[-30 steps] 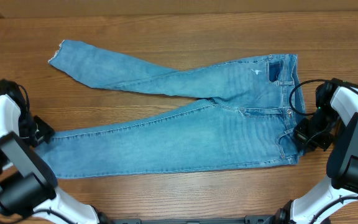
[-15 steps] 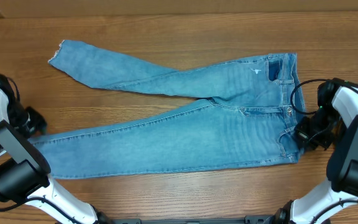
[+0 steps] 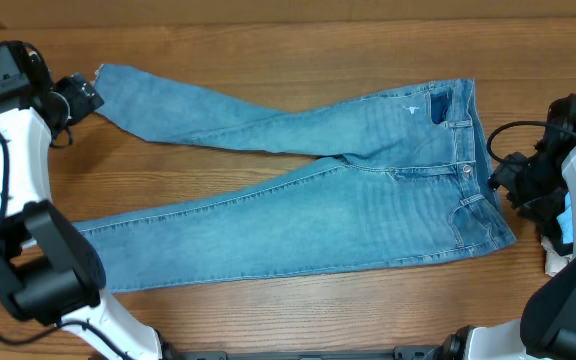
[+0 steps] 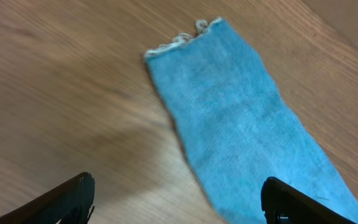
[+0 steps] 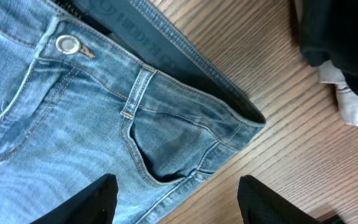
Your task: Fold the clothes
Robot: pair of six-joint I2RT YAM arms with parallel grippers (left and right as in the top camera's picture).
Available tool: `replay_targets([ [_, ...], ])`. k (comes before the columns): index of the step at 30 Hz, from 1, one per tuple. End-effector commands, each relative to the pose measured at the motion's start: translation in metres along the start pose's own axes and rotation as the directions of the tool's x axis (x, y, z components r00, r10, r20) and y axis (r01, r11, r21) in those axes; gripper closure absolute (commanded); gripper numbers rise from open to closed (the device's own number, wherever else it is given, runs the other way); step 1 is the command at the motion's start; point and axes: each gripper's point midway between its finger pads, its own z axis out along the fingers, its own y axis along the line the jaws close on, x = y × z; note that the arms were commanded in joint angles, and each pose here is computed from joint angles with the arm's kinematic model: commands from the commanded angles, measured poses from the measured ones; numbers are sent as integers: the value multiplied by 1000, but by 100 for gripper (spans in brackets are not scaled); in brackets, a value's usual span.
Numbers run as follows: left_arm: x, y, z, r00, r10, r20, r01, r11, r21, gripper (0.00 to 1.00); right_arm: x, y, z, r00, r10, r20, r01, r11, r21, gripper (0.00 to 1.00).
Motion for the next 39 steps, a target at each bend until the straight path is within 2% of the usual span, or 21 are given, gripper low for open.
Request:
replay_targets([
  [1, 19, -5, 48, 994, -61, -90, 67, 995, 71, 12, -3, 2, -7, 1000, -15, 18, 15, 1000, -17, 34],
  [8, 51, -2, 117, 979, -103, -175, 124, 986, 112, 12, -3, 2, -7, 1000, -18, 18, 18, 1000, -16, 35],
  [11, 60, -16, 134, 979, -85, -183, 115, 981, 159, 19, -3, 2, -7, 1000, -18, 19, 18, 1000, -16, 40],
  [13, 63, -24, 139, 981, -69, -180, 100, 980, 171, 40, -3, 2, -7, 1000, -18, 19, 18, 1000, -16, 41],
  [15, 62, -29, 140, 984, -58, -170, 89, 980, 177, 53, -3, 2, -7, 1000, -18, 19, 18, 1000, -16, 42],
  [18, 63, -31, 140, 983, -57, -173, 88, 980, 178, 96, -3, 2, -7, 1000, -18, 19, 18, 1000, -16, 42],
  [21, 72, -25, 131, 970, -89, -226, 124, 981, 147, 96, -4, 2, -7, 1000, -18, 23, 18, 1000, -17, 42],
  [23, 67, -16, 100, 962, -108, -251, 143, 982, 122, 96, -4, 2, -7, 1000, -18, 23, 19, 1000, -17, 42],
  [26, 42, -13, 5, 975, -73, -208, 100, 988, 122, 96, -6, 3, -7, 999, -37, 31, 37, 999, -20, 42],
  [29, 29, -7, -81, 991, -67, -113, 74, 996, 58, 96, -7, 3, -7, 999, -37, 35, 37, 999, -22, 42],
  [32, 20, 5, -185, 995, -45, 86, 49, 997, -51, 96, -6, 5, -7, 999, -37, 30, 38, 999, -32, 42],
  [33, 21, 4, -204, 992, -41, 121, 48, 998, -52, 94, -6, 5, -7, 999, -37, 30, 38, 999, -32, 42],
  [35, 29, 6, -222, 991, -39, 130, 48, 997, -60, 93, -6, 5, -7, 999, -37, 30, 38, 999, -32, 42],
  [39, 56, 16, -208, 998, -57, -6, 56, 992, -109, 93, -4, 5, -7, 999, -37, 23, 37, 999, -31, 42],
])
